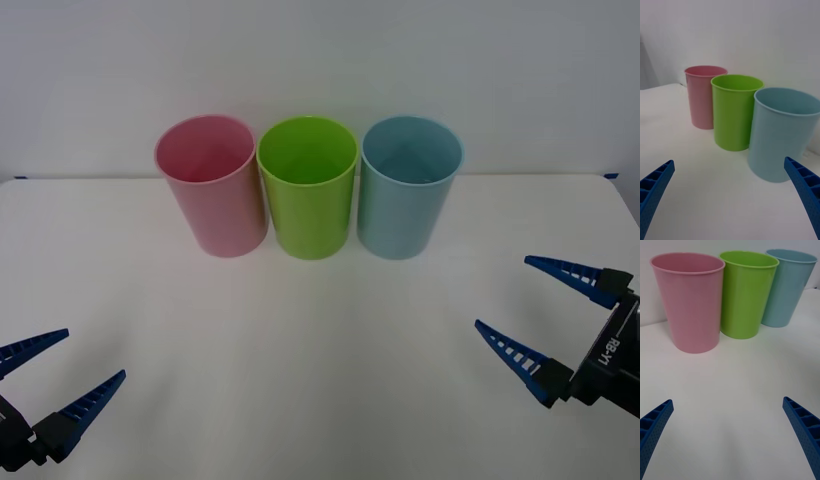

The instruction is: Put cans in the blue bin and PET bottles in the pink bin and trash in the green bin.

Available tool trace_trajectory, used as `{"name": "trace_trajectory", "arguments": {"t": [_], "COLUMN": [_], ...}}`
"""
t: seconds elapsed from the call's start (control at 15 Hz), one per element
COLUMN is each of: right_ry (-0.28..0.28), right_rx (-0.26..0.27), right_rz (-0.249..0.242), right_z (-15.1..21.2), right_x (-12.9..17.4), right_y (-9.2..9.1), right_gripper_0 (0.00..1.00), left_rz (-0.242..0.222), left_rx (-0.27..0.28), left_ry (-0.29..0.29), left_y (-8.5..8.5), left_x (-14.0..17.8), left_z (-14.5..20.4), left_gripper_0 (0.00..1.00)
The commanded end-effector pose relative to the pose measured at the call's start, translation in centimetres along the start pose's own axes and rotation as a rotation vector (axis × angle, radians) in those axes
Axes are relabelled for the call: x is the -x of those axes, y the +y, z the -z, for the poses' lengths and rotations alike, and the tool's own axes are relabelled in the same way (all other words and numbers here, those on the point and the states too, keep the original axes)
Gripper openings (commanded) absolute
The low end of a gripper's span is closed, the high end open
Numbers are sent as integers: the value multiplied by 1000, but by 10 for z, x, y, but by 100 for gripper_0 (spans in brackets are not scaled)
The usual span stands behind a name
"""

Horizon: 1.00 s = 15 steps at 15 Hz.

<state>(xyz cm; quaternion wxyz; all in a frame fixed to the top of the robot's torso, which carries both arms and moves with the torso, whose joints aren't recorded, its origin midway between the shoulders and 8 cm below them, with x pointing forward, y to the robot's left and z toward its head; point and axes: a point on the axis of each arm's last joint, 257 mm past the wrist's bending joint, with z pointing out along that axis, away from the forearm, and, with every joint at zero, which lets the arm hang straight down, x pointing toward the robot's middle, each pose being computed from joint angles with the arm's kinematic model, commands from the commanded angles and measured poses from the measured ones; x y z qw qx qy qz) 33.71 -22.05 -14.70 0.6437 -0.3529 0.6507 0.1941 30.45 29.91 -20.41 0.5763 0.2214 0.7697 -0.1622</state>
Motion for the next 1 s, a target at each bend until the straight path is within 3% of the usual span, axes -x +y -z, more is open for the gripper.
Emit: {"name": "trace_trajectory", "arguments": {"t": [0.07,0.53,1.0], "right_ry": [65,123,149], "right_rx": [48,143,145], "right_rz": [9,55,66], "right_z": [17,32,33], "right_x": [-20,-33,-40], "right_y": [17,38,39], "right_gripper_0": [100,100,100], "left_rz": [0,0,0], "left_rx": [0,0,0], "left_ry": [0,0,0], "left_y": [0,0,0], "left_x": [0,0,0], "left_z": [0,0,0], "left_gripper_0": [100,100,100]}}
